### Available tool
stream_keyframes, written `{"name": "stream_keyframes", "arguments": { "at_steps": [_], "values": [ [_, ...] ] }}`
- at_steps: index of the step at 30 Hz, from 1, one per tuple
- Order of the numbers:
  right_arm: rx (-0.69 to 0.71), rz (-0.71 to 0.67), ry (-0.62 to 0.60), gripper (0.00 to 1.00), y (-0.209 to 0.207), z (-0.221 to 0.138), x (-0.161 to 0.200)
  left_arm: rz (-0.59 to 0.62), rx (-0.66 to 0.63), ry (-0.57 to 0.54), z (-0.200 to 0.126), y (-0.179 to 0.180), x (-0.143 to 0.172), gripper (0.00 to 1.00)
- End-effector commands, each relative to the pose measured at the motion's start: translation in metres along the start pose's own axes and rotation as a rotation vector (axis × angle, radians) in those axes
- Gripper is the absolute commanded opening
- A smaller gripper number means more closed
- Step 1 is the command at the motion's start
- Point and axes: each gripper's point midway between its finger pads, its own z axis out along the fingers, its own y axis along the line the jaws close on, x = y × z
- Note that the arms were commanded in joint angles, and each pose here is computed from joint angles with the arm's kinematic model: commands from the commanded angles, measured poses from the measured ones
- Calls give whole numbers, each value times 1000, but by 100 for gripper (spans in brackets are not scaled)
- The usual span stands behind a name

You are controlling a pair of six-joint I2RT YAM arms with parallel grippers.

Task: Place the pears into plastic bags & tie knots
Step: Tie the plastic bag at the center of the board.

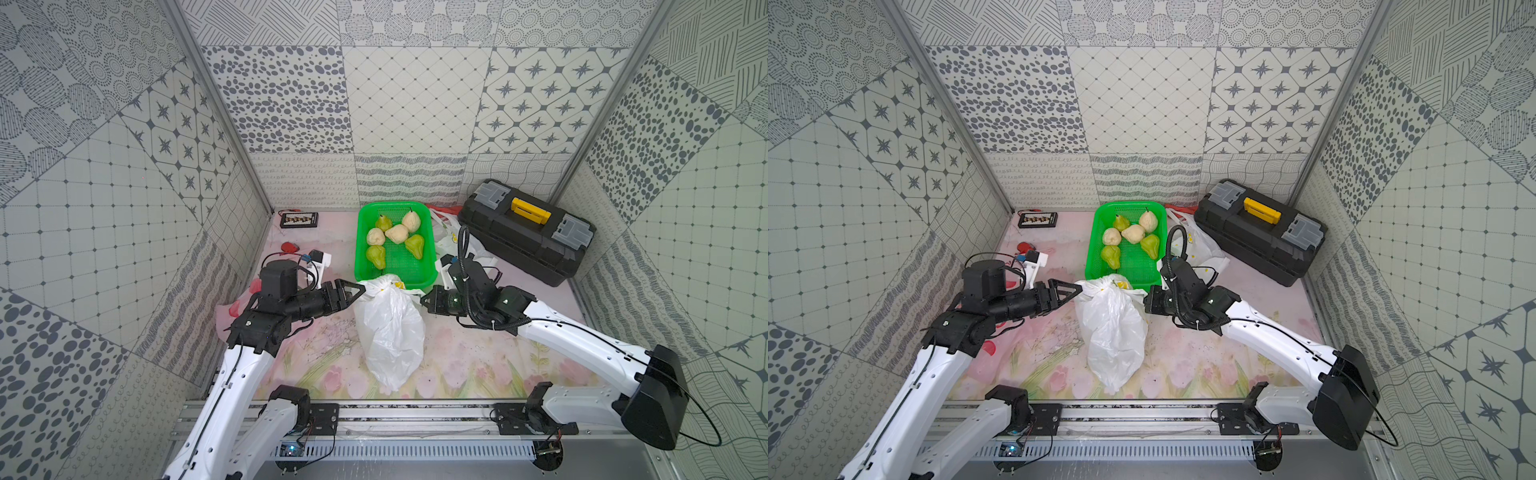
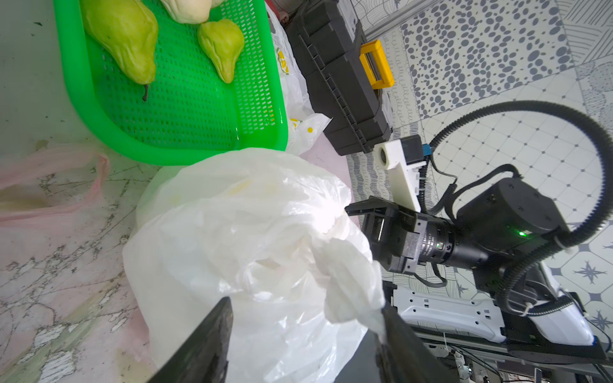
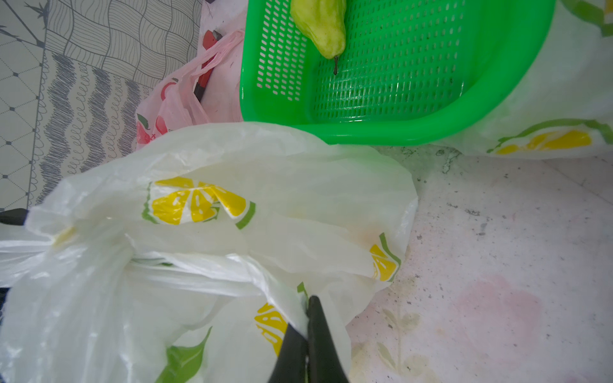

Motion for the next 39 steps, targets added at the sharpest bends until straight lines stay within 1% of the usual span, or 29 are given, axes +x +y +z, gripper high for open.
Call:
{"name": "stream_keyframes", "arguments": {
  "at_steps": [1,3,5,7,11,14,16,17,23,27,34,39],
  "values": [
    [-40,2,-22,0,13,2,-8,86,-13,-23,-6,-10,-7,67],
    [-36,5,-17,0,12,4,-7,111,21,-78,-17,-26,-14,70],
    [-36,8,-15,0,12,6,-6,129,21,-114,-26,-34,-17,72],
    [-35,10,-13,0,12,7,-5,121,8,-99,-26,-32,-15,73],
    [-37,6,-11,0,13,7,-5,82,-41,-50,-16,-14,-8,74],
    [-36,8,-12,0,13,8,-6,77,-106,-10,-14,-1,-1,74],
    [-32,9,-9,0,11,8,-5,87,-167,31,-13,9,5,71],
    [-32,10,-9,0,11,8,-5,87,-175,47,-12,12,8,70],
    [-32,11,-6,0,11,11,-5,70,-156,102,6,20,19,64],
    [-33,12,-3,0,12,12,-4,61,-154,109,15,25,17,58],
    [-35,15,-1,0,12,13,-2,60,-115,105,22,18,12,41],
    [-38,14,0,0,14,14,-3,75,-108,119,26,15,16,40]
  ]
}}
